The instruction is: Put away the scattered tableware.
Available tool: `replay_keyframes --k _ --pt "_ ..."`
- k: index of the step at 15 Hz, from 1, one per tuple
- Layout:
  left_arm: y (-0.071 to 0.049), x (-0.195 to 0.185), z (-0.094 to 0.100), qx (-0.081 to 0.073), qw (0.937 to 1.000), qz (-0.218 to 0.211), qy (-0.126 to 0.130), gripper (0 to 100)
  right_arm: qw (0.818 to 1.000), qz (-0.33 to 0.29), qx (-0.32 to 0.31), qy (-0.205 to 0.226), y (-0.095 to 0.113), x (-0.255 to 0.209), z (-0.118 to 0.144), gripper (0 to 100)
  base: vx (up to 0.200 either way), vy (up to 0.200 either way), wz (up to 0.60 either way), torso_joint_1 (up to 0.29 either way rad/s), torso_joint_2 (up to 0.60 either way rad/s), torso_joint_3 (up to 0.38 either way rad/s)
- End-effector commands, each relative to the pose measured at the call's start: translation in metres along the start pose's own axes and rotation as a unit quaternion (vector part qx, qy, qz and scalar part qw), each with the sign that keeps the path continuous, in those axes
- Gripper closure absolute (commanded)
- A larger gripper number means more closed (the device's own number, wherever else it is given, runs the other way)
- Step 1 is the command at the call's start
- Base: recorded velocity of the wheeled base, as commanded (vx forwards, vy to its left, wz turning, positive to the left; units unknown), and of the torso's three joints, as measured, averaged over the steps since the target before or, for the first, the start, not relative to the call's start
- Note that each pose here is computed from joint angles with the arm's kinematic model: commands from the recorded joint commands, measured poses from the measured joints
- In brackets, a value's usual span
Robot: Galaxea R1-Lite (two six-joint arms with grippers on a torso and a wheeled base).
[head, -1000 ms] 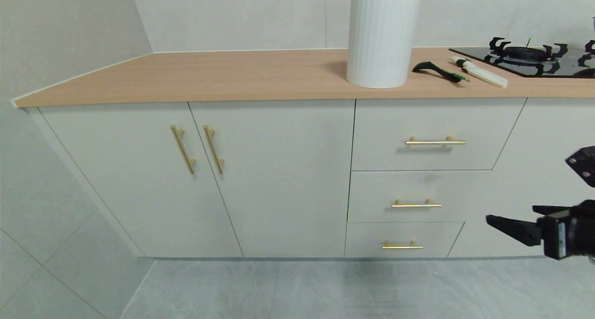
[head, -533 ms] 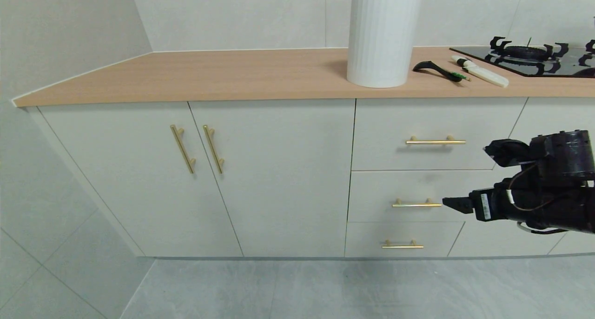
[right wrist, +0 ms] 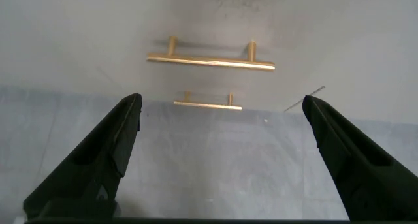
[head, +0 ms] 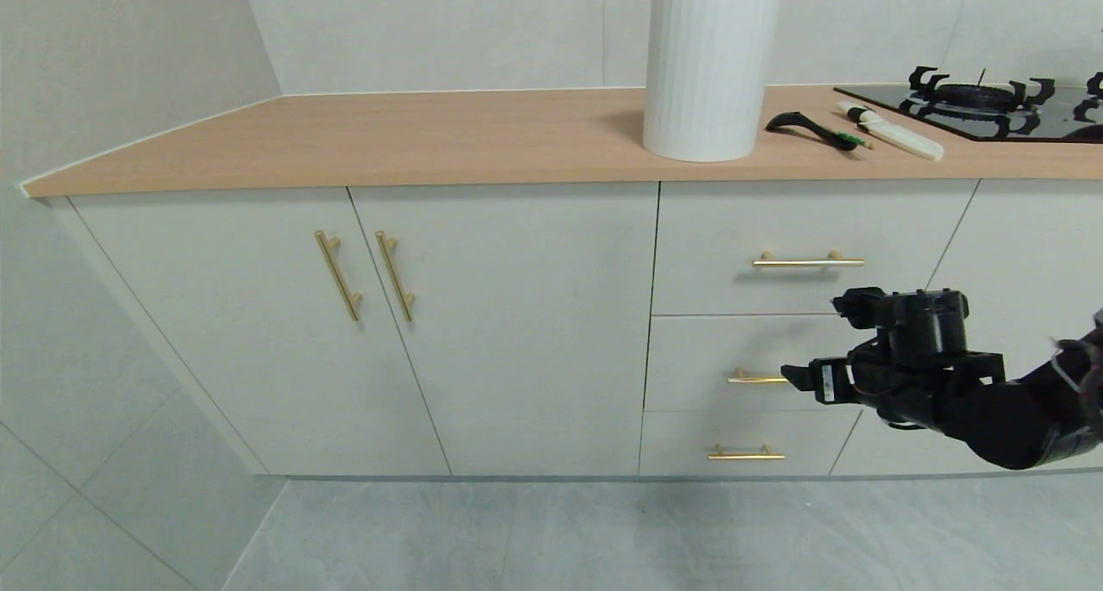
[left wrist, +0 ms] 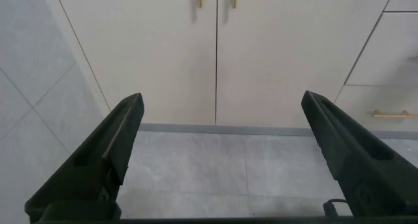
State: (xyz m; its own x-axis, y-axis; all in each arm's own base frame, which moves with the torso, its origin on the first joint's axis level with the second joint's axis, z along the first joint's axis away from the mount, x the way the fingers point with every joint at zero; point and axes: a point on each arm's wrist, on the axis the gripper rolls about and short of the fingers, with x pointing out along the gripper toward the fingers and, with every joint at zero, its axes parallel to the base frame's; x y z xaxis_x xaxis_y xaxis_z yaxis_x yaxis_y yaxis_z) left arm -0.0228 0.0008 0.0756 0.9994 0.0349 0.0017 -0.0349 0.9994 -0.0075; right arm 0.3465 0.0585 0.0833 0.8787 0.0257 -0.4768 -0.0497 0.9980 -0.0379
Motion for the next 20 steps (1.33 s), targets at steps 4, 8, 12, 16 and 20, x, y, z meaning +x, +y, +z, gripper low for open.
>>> replay_keyframes --k 4,8,12,16,20 --pt "0.0 0.0 0.0 0.0 1.0 0.0 0.0 0 1.0 -0.011 0.017 0.015 0.001 0.058 -0.018 0 0.0 0.0 0.0 0.0 0.0 0.0" --pt "0.0 0.0 0.0 0.0 1.0 0.0 0.0 0 0.999 -0.033 0.017 0.018 0.0 0.072 -0.023 0 0.0 0.0 0.0 0.0 0.0 0.0" --pt "0.0 0.0 0.0 0.0 1.0 0.0 0.0 0 0.998 -0.051 0.029 0.011 -0.015 0.094 -0.037 0 0.0 0.0 0.0 0.0 0.0 0.0" --pt "0.0 0.0 0.0 0.0 1.0 0.0 0.0 0 0.998 -0.047 0.03 -0.009 -0.013 0.102 -0.042 0 0.0 0.0 0.0 0.0 0.0 0.0" --pt "0.0 0.0 0.0 0.0 1.0 0.0 0.0 0 0.998 -0.049 0.037 -0.016 -0.012 0.115 -0.042 0 0.0 0.0 0.0 0.0 0.0 0.0"
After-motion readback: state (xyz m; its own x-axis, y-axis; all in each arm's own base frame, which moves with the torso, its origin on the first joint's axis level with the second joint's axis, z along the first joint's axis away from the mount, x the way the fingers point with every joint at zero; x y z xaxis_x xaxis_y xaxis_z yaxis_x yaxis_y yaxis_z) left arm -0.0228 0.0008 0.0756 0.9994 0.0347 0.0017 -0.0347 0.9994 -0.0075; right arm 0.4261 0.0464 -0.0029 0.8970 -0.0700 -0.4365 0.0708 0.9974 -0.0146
